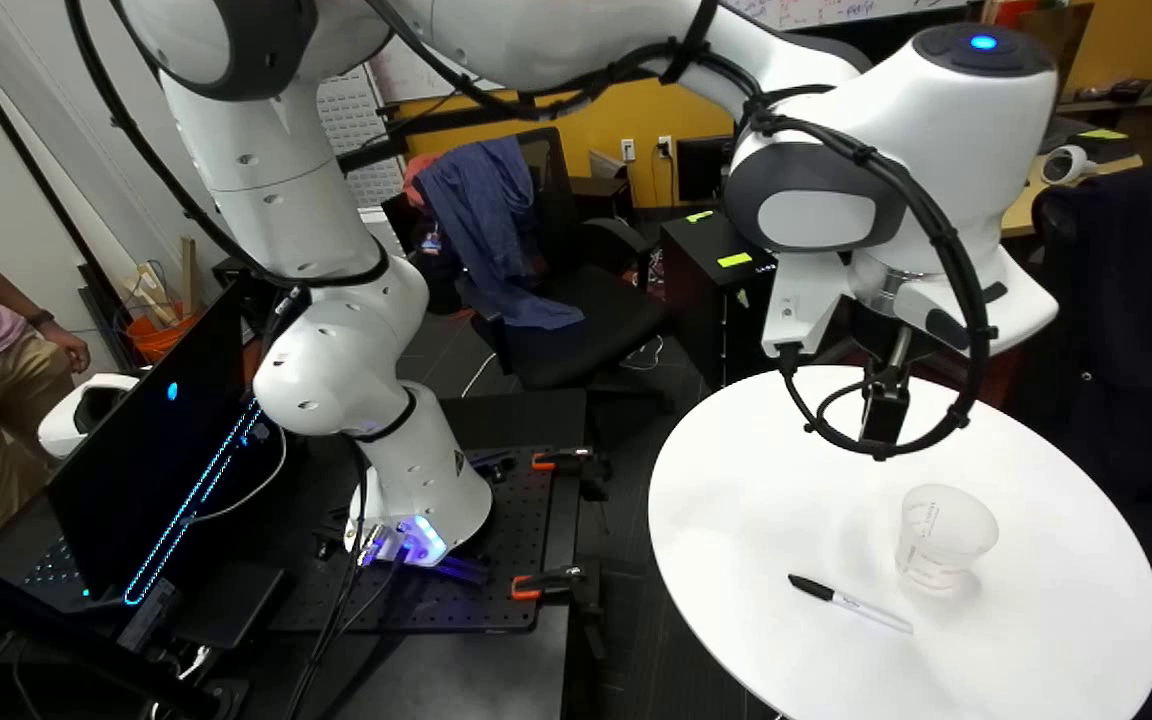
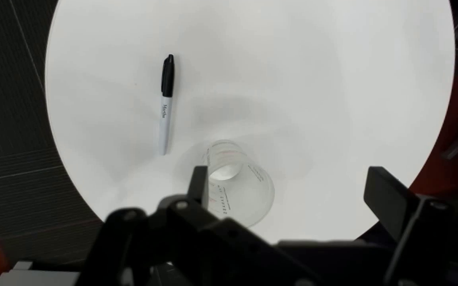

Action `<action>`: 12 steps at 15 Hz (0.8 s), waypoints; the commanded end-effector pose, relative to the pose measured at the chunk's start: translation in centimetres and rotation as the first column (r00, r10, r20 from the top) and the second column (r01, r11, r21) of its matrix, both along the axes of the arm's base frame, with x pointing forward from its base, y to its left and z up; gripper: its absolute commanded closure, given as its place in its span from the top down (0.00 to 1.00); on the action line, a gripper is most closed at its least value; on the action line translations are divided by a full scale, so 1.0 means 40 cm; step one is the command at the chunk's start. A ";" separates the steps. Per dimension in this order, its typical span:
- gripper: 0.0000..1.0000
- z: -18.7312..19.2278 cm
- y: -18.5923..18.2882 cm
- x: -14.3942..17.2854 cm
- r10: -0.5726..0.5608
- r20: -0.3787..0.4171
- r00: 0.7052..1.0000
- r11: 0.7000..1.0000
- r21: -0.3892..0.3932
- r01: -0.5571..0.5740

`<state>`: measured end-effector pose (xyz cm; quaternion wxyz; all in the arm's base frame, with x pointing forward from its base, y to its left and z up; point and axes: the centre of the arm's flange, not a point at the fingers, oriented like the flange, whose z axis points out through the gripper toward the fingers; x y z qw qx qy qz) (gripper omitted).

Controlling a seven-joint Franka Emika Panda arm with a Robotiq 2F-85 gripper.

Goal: Move the cup to the right

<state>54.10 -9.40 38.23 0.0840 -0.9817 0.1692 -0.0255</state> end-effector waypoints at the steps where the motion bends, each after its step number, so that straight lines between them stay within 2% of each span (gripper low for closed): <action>1: 1.00 0.009 0.011 -0.011 0.015 0.002 1.000 1.000 -0.011 -0.015; 12: 1.00 0.002 0.010 -0.014 0.016 -0.004 1.000 1.000 -0.012 -0.016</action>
